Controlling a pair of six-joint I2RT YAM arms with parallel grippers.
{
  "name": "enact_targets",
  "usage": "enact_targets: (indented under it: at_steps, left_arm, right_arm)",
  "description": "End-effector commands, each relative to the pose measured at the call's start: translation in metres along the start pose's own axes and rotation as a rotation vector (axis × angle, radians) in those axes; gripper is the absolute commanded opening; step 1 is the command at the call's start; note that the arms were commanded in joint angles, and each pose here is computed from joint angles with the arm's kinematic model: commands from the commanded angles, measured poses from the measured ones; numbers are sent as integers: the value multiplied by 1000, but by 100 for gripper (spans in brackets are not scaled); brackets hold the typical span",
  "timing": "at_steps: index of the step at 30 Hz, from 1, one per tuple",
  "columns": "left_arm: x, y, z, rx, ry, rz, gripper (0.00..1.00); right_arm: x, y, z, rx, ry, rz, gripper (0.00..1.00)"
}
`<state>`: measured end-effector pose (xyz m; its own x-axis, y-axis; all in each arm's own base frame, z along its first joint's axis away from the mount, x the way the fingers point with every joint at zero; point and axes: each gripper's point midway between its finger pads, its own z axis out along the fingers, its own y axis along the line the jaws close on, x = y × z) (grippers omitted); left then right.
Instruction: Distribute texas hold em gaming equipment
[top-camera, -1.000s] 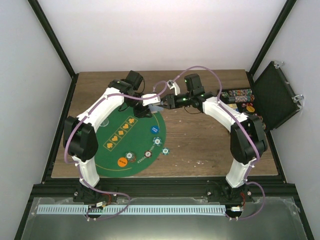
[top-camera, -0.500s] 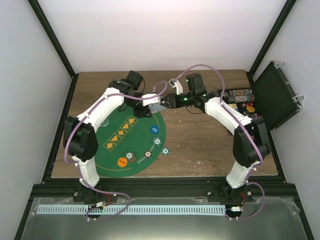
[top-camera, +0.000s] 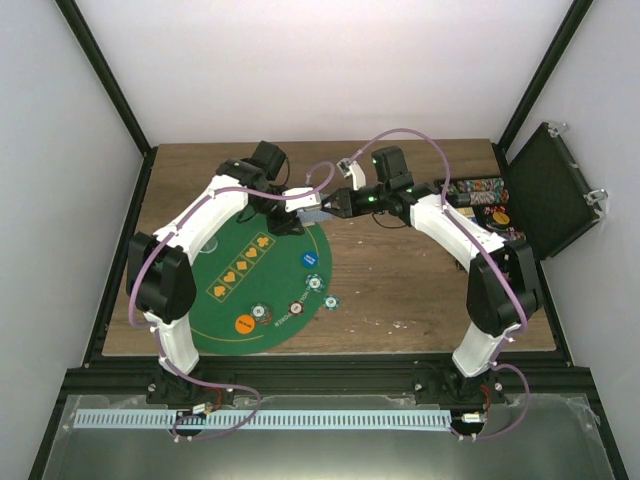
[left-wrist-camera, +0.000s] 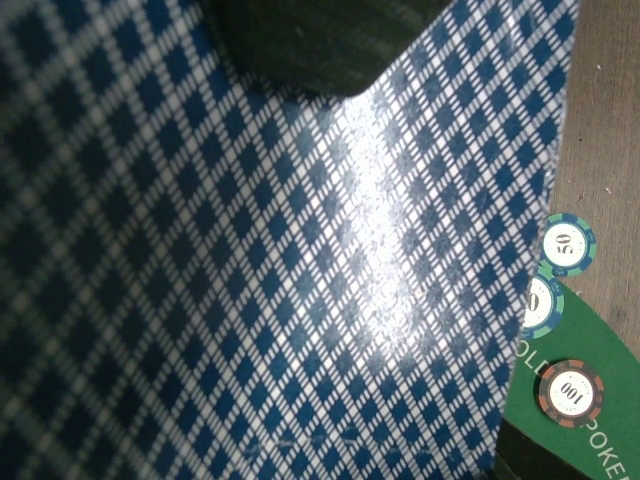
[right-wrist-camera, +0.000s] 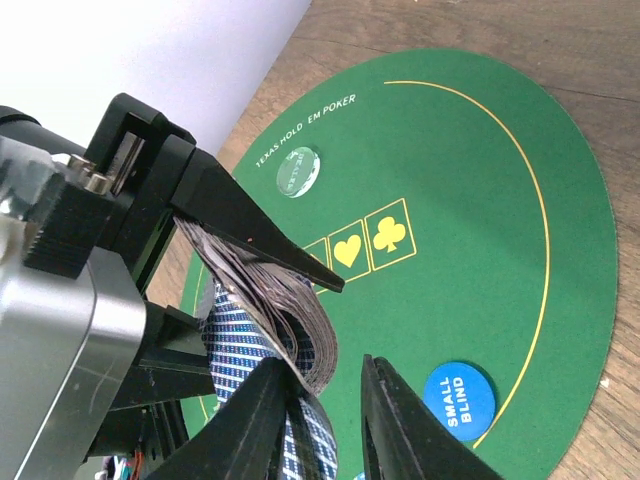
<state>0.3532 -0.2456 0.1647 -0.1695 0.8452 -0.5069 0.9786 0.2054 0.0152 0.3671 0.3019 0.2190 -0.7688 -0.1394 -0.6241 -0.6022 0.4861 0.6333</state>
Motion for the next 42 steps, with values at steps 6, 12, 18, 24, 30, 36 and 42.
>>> enact_targets:
  at_steps: [6, 12, 18, 24, 30, 36, 42]
  left_arm:
    - [-2, -1, 2, 14, -12, 17, 45]
    - [-1, -1, 3, 16, -10, 14, 45]
    - [-1, -1, 4, 17, -9, 14, 45]
    - [1, -2, 6, 22, -7, 10, 45]
    - [1, -1, 7, 20, -9, 2, 45]
    - [3, 0, 6, 16, -11, -5, 45]
    - [5, 1, 5, 12, -12, -11, 45]
  right_arm:
    - [-12, 14, -14, 19, -30, -42, 19]
    - [-14, 15, -17, 29, -35, -47, 19]
    - [-15, 17, -19, 37, -38, -53, 9]
    - [-17, 22, -22, 30, -41, -63, 3]
    - [-20, 31, -26, 6, -42, -81, 1]
    - [-24, 41, -34, -29, -61, -96, 1]
    - [-27, 43, -41, -51, -72, -91, 1]
